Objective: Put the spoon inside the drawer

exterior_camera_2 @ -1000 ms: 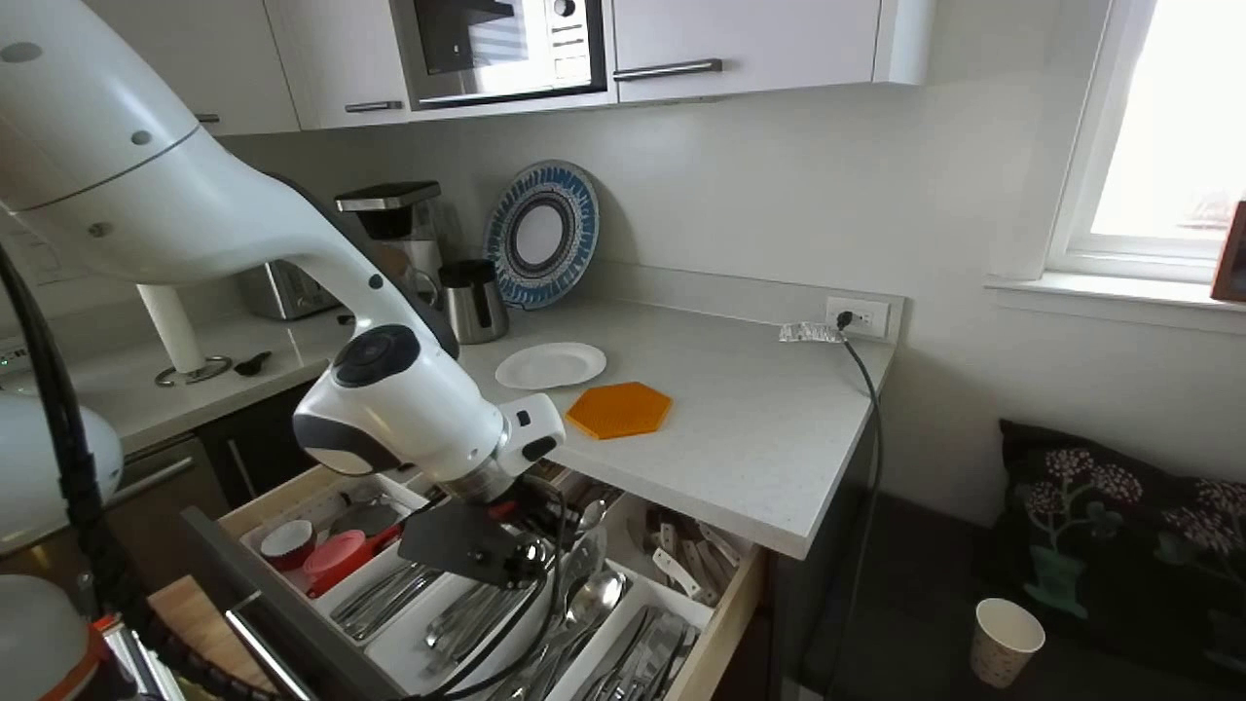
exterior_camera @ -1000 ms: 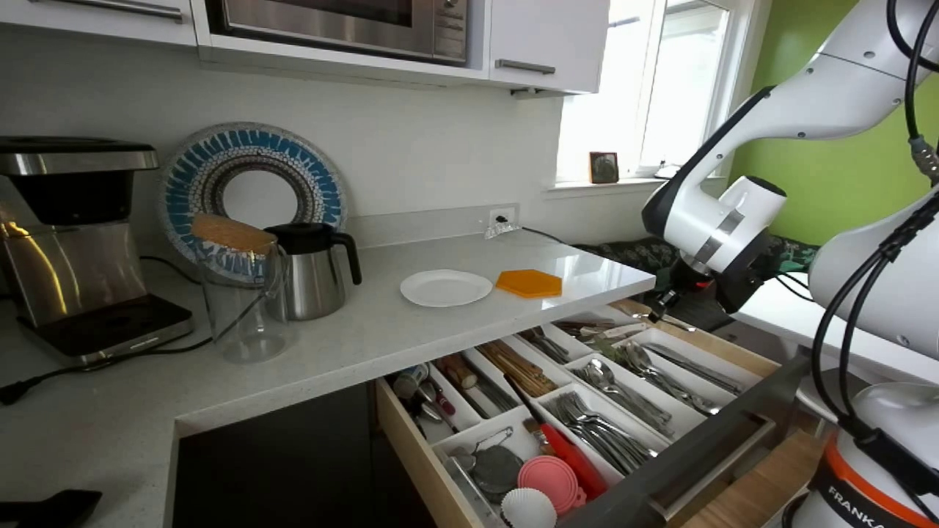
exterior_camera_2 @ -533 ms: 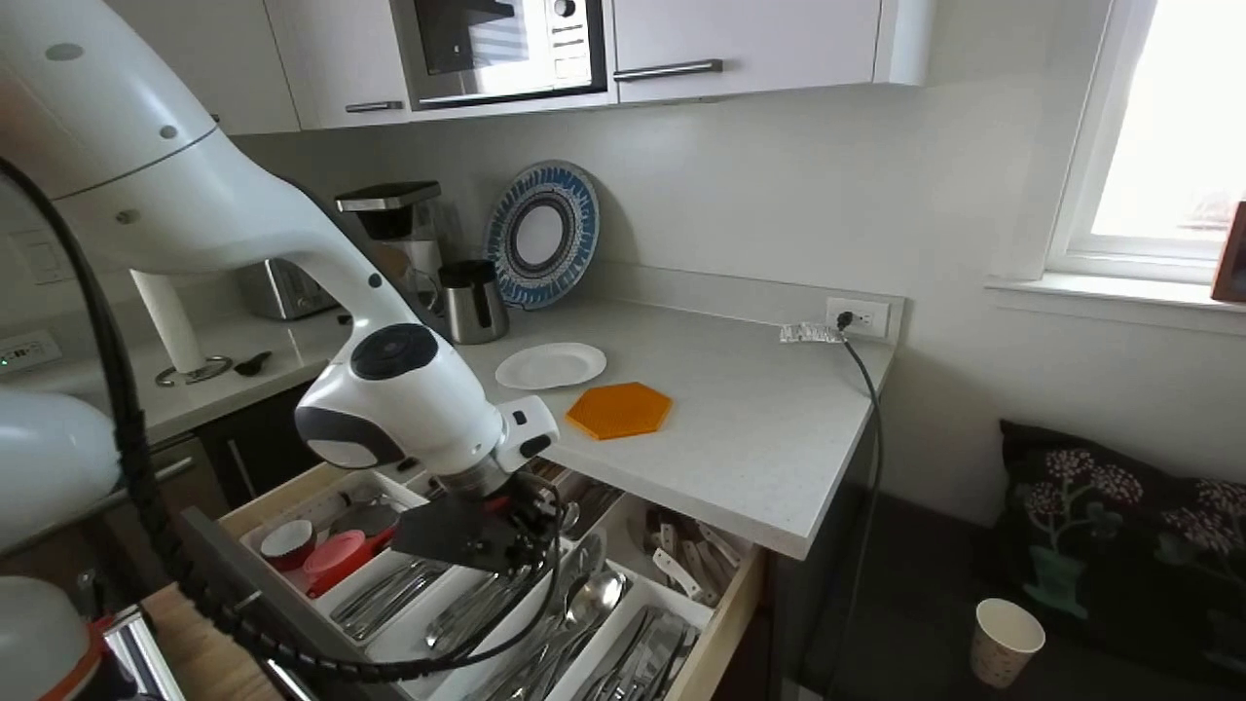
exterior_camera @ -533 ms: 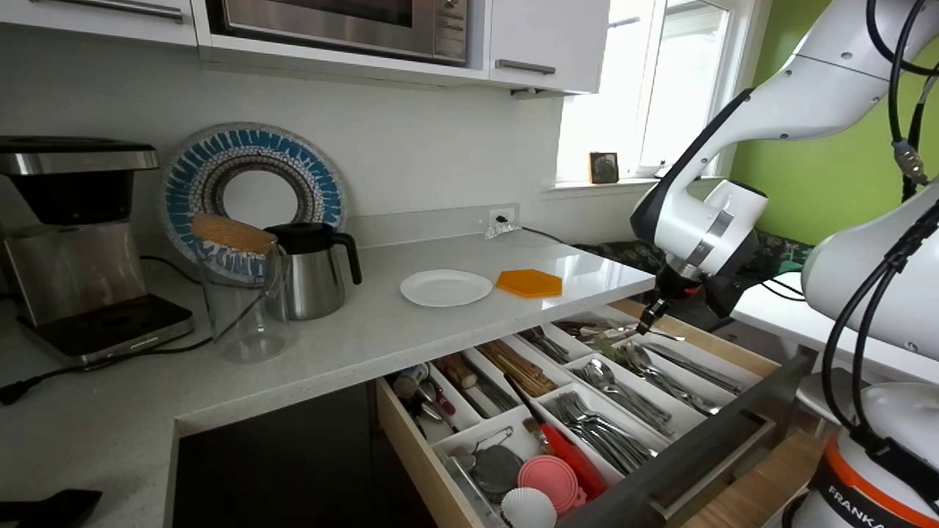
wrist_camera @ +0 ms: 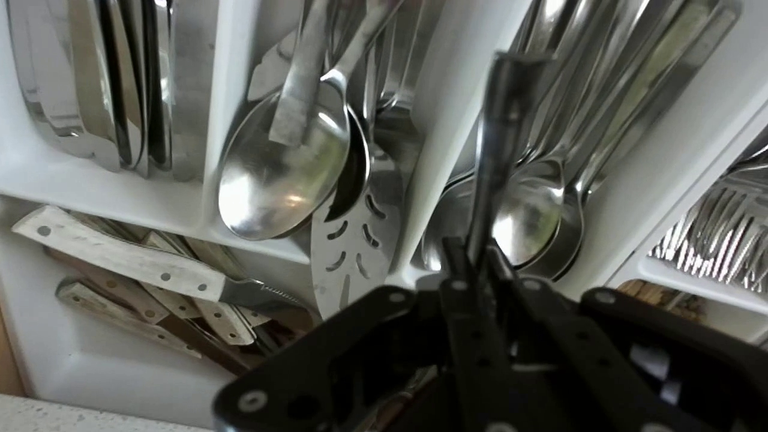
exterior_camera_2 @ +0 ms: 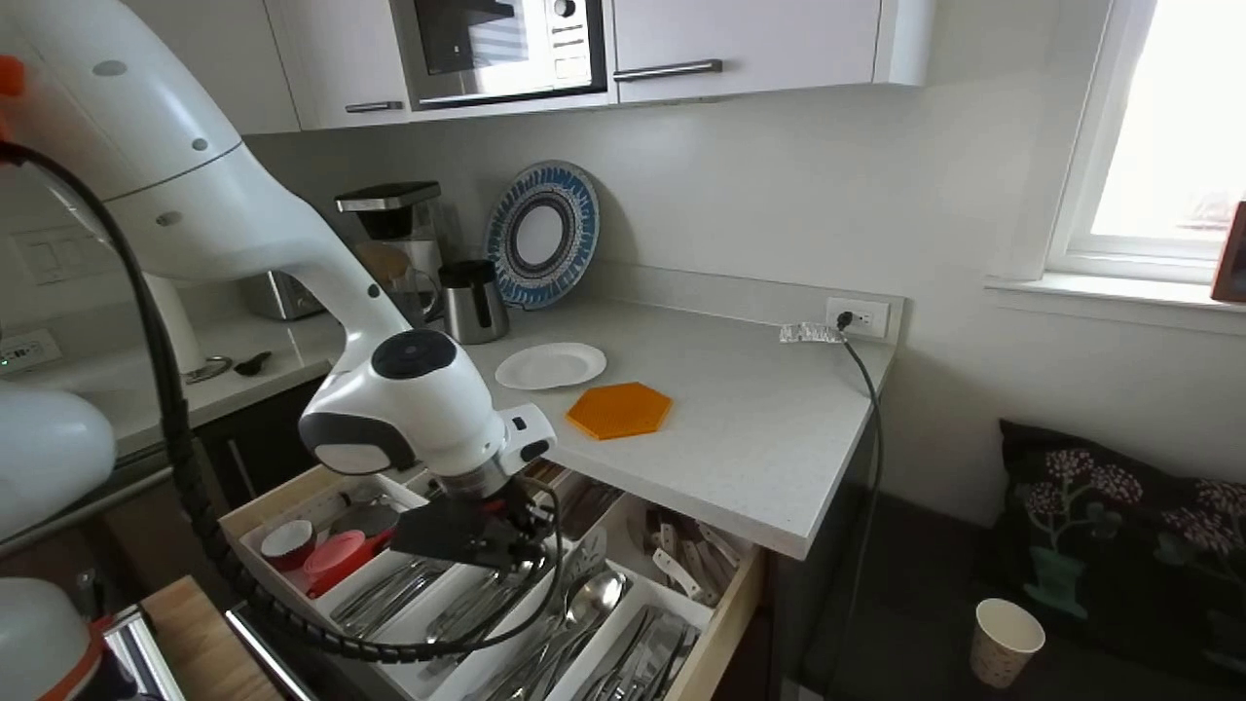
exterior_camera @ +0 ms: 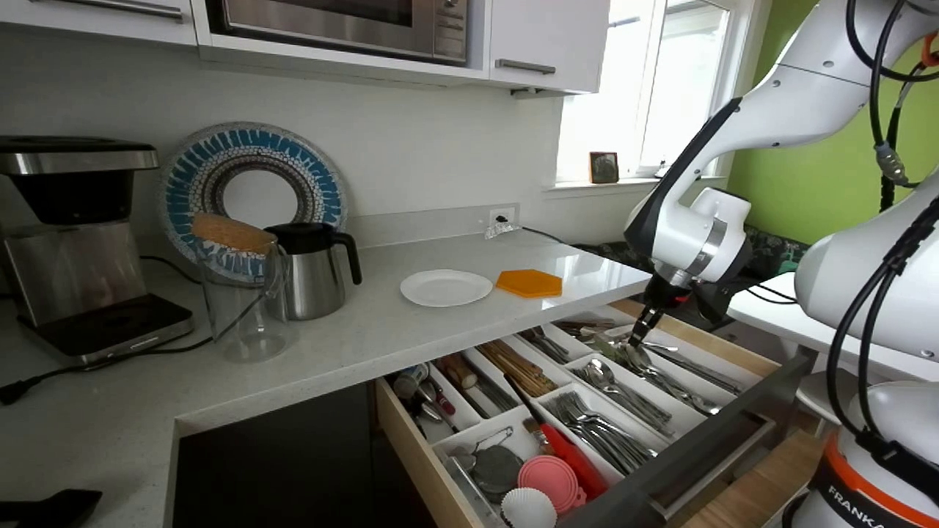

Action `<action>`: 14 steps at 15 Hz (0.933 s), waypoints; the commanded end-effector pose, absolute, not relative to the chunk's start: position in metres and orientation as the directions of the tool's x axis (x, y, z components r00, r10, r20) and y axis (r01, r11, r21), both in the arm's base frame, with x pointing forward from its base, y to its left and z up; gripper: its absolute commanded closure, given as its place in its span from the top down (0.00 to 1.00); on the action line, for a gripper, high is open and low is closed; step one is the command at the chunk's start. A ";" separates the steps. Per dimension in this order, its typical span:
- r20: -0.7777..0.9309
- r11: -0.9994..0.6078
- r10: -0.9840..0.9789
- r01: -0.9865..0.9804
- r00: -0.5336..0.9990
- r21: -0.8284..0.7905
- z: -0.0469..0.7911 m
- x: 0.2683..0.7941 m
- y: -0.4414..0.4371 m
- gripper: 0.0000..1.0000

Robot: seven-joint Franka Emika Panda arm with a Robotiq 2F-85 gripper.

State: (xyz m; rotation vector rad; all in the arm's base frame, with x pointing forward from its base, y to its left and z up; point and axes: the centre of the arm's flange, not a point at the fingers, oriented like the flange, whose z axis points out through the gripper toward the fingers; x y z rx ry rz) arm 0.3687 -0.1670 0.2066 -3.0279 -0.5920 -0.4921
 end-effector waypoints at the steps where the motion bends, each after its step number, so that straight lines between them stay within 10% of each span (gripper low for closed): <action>1: 0.337 -0.926 0.365 0.374 0.868 0.038 0.164 0.401 -0.172 0.02; 14: 0.509 -0.906 0.398 0.416 0.763 0.086 0.116 0.483 -0.143 0.02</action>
